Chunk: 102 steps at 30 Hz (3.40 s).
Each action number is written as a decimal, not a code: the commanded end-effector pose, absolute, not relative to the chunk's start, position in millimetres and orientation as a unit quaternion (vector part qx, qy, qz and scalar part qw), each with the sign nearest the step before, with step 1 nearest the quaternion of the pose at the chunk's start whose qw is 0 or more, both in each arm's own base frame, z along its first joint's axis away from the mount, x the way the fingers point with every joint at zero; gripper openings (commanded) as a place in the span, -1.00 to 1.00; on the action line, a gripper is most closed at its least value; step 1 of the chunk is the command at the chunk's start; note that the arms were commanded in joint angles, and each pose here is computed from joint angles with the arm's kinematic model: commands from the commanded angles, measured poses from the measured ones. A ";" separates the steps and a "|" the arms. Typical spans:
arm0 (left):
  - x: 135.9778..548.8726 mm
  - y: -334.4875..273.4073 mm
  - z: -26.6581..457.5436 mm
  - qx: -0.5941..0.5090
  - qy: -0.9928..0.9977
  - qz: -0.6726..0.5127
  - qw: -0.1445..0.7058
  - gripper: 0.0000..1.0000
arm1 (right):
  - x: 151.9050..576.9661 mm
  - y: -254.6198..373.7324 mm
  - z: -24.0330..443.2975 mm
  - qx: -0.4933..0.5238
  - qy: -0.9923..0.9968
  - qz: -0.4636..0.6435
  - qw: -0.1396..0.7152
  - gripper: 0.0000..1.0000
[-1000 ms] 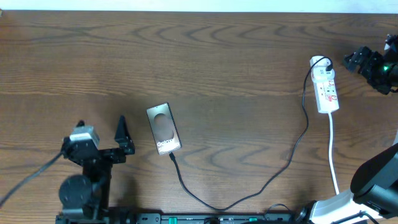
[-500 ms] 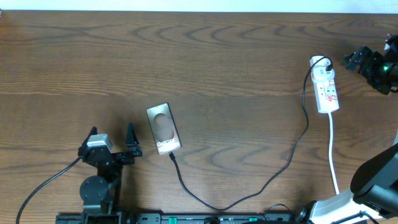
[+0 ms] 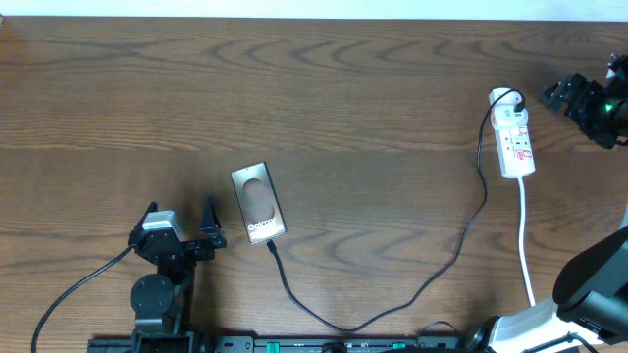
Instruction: Plug charger to phone and switch on socket
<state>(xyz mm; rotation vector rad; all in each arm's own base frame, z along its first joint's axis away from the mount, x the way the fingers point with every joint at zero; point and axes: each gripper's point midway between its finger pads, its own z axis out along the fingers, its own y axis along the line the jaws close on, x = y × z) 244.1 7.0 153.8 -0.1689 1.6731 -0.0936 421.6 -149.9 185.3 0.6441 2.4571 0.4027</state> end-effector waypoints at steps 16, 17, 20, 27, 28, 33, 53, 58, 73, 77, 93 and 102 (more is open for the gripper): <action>243.7 9.6 136.5 -0.074 0.756 -0.029 0.649 0.96 | 423.2 -148.6 188.5 0.241 0.915 0.155 0.284 0.99; 243.7 9.6 136.5 -0.074 0.756 -0.029 0.649 0.96 | 423.2 -148.6 188.5 0.241 0.915 0.155 0.284 0.99; 243.7 9.6 136.5 -0.074 0.756 -0.029 0.649 0.96 | 423.2 -148.6 188.5 0.241 0.915 0.155 0.284 0.98; 243.7 9.6 136.5 -0.074 0.756 -0.029 0.649 0.96 | 423.2 -148.6 188.5 0.241 0.915 0.155 0.284 0.98; 243.7 9.6 136.5 -0.074 0.756 -0.029 0.649 0.96 | 423.2 -148.6 188.5 0.241 0.915 0.155 0.284 0.98; 243.7 9.6 136.5 -0.074 0.756 -0.029 0.649 0.96 | 423.2 -148.6 188.5 0.241 0.915 0.155 0.284 0.99; 243.7 9.6 136.5 -0.074 0.756 -0.029 0.649 0.96 | 420.1 -152.3 213.4 0.230 0.915 0.082 0.321 0.99; 243.7 9.6 136.5 -0.074 0.756 -0.029 0.649 0.96 | 417.4 -122.1 253.3 0.175 0.884 0.041 0.431 0.99; 243.7 9.6 136.5 -0.074 0.756 -0.029 0.649 0.96 | 314.1 -22.0 227.9 -0.006 0.745 -0.020 0.667 0.99; 243.7 9.6 136.5 -0.074 0.756 -0.029 0.649 0.96 | 284.5 -17.1 190.3 -0.006 0.735 -0.018 0.677 0.98; 243.7 9.6 136.5 -0.074 0.756 -0.029 0.650 0.96 | 246.3 -17.1 153.8 0.013 0.737 -0.018 0.675 0.99; 243.7 9.6 136.5 -0.074 0.756 -0.029 0.649 0.96 | 246.3 -12.8 154.4 0.007 0.736 -0.013 0.676 0.99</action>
